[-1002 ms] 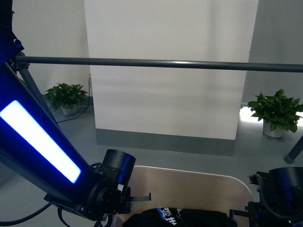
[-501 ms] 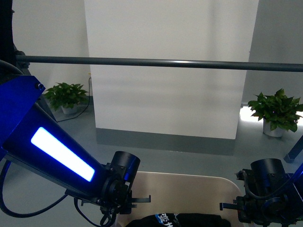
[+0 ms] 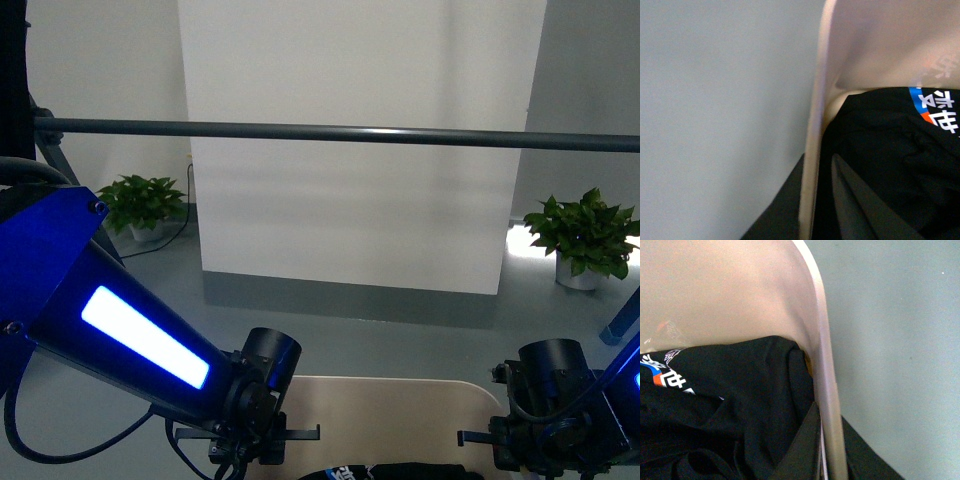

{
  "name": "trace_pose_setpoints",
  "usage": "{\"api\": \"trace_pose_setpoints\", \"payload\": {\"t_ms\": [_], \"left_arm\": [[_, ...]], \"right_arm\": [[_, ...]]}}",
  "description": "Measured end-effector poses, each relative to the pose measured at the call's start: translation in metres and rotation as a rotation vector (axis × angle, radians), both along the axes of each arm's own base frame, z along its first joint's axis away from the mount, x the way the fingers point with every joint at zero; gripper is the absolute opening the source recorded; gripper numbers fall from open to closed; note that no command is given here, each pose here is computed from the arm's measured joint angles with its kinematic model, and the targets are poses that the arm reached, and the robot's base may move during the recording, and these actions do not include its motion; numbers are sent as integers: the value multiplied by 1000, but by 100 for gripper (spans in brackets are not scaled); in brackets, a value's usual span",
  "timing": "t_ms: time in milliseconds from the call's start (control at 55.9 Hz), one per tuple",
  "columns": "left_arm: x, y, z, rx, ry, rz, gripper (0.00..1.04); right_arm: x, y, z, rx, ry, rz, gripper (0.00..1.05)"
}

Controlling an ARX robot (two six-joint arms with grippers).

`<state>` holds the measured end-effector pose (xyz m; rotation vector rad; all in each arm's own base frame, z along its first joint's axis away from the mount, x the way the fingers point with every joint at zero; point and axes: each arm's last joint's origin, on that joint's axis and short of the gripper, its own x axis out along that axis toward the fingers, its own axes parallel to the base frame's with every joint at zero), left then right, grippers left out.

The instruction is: Move hamper under clothes hanger

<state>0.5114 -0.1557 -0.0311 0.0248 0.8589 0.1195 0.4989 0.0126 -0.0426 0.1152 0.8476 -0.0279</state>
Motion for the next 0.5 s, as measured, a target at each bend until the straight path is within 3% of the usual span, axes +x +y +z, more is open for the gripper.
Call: {"api": "trace_pose_setpoints", "payload": {"t_ms": [501], "left_arm": [[2, -11, 4, -23, -54, -17, 88]], "right_arm": [[-1, 11, -4, -8, 6, 17, 76]]}}
